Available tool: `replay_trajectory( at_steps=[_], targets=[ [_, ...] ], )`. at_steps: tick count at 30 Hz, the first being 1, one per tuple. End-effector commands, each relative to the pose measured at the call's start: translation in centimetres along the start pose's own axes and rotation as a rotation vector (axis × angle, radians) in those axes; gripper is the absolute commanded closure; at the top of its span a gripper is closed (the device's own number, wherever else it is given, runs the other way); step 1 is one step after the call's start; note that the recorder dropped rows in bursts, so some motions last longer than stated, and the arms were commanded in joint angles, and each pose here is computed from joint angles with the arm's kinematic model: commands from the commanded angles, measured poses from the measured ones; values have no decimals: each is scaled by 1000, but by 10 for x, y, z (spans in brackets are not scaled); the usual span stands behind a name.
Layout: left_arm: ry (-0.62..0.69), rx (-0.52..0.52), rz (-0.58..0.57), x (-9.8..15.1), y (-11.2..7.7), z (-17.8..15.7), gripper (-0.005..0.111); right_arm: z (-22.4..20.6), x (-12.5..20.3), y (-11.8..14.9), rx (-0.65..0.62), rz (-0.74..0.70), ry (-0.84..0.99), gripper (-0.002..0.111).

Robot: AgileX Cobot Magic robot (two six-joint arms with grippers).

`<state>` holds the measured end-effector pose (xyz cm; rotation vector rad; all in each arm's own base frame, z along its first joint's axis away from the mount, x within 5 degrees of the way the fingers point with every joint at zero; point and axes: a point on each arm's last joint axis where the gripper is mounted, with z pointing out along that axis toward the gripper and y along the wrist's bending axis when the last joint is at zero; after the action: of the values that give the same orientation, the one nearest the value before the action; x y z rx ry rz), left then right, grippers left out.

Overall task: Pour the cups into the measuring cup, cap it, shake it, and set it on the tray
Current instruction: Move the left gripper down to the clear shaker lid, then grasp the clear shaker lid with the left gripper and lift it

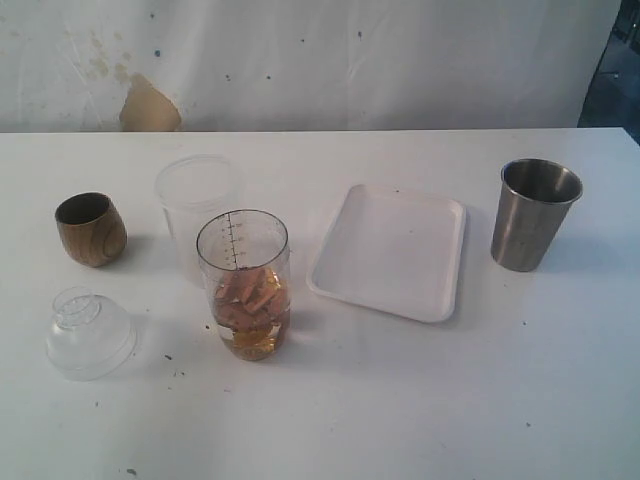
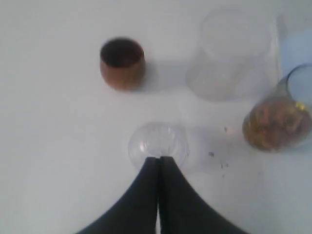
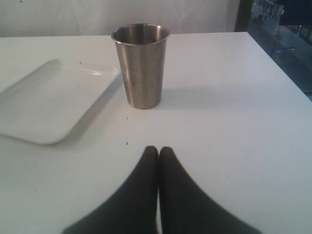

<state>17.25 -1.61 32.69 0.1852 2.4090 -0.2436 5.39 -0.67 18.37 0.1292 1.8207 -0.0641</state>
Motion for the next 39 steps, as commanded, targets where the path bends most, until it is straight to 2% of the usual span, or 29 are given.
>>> replay_trajectory(
  at_steps=[1, 3, 6, 9, 11, 14, 16, 28, 31, 36, 37, 39],
  targets=[
    [261, 26, -8, -1, 12, 67, 107, 0, 1, 0, -4, -8, 0, 108],
    [278, 20, 24, -4, 11, 97, 107, 0, 1, 0, -4, -19, -3, 108],
    [303, 22, 89, -15, -5, 131, 107, 0, 1, 0, -4, -19, -3, 108],
    [340, 45, 115, -19, -15, 148, 97, 0, 1, 0, -4, -19, -3, 108],
    [360, 48, 121, -21, -16, 156, 80, 0, 1, 0, -4, -19, -3, 108],
    [391, 42, 135, -22, -15, 162, 49, 0, 1, 0, -4, -19, -3, 108],
    [420, 16, 130, -21, -12, 165, 38, 0, 1, 0, -4, -19, -3, 108],
    [517, 0, 113, -6, -6, 197, 46, 0, 1, 0, -4, -21, -3, 108],
    [504, -3, 104, -11, -7, 197, 62, 0, 1, 0, -4, -21, -3, 108],
    [517, 9, 145, -14, -7, 195, 102, 0, 1, 0, -4, -21, -3, 108],
    [533, 12, 154, -12, -7, 195, 106, 0, 1, 0, -4, -21, -3, 108],
    [563, 10, 164, -13, -7, 192, 107, 0, 1, 0, -4, -21, -3, 108]
  ],
)
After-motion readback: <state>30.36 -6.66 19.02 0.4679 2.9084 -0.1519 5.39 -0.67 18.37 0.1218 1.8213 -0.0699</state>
